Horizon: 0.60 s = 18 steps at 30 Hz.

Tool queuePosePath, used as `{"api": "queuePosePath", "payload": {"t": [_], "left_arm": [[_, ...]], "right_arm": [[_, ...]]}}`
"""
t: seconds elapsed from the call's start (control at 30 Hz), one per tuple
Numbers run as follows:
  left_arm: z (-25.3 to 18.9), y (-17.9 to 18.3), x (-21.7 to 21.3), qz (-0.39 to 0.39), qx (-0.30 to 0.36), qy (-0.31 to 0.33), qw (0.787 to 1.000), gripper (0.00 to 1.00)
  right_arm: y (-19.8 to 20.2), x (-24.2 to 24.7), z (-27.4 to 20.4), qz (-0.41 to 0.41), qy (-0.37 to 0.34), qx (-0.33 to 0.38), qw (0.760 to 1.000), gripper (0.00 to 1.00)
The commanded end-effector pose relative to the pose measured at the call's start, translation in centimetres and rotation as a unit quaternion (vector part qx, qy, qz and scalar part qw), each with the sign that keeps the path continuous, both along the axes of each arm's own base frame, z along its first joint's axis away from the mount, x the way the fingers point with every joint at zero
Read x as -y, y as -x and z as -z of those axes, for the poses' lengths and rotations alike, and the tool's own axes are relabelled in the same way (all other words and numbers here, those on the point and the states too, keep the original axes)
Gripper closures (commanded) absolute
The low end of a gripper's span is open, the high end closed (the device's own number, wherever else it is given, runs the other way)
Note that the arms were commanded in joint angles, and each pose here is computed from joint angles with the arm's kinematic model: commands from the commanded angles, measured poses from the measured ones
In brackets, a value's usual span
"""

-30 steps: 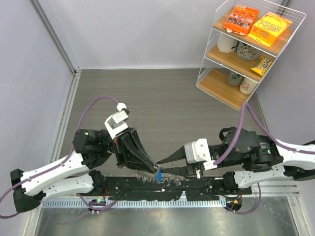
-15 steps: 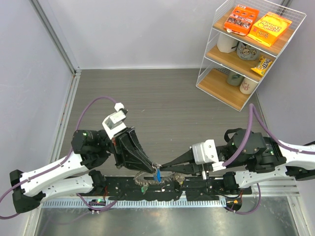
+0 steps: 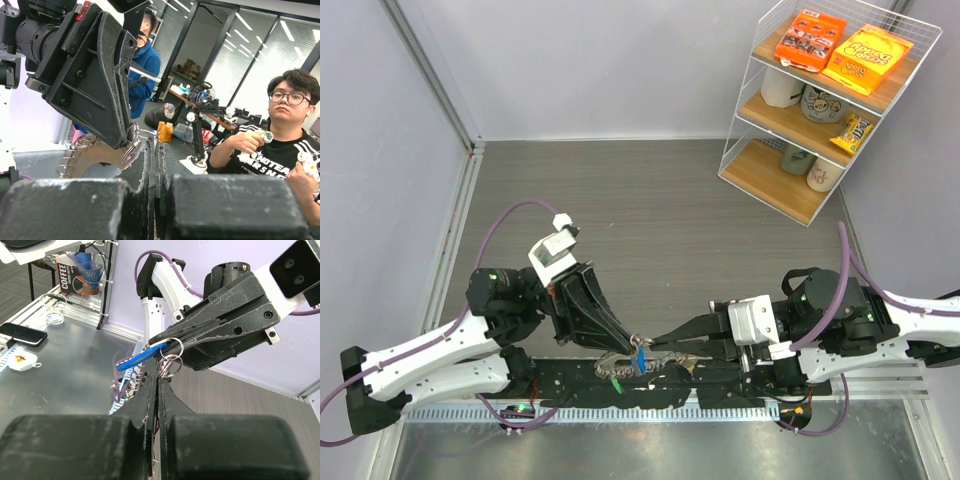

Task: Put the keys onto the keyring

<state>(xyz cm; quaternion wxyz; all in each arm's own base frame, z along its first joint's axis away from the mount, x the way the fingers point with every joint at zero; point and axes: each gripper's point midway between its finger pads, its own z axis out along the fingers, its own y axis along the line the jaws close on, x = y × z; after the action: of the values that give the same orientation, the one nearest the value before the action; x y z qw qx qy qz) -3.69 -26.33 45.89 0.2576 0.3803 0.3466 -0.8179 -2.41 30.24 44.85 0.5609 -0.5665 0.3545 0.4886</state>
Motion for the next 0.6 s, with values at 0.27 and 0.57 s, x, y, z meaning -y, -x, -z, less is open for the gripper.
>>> {"api": "queuePosePath", "payload": {"t": [0.27, 0.57], "left_arm": [[-2.0, 2.1, -3.2, 0.024, 0.041, 0.076, 0.996, 1.00], [-1.3, 2.0, -3.0, 0.030, 0.030, 0.070, 0.997, 1.00]], "right_arm": [[0.3, 2.4, -3.7, -0.010, -0.107, 0.081, 0.991, 0.94], [0.7, 3.1, -4.7, -0.020, -0.142, 0.136, 0.980, 0.94]]}}
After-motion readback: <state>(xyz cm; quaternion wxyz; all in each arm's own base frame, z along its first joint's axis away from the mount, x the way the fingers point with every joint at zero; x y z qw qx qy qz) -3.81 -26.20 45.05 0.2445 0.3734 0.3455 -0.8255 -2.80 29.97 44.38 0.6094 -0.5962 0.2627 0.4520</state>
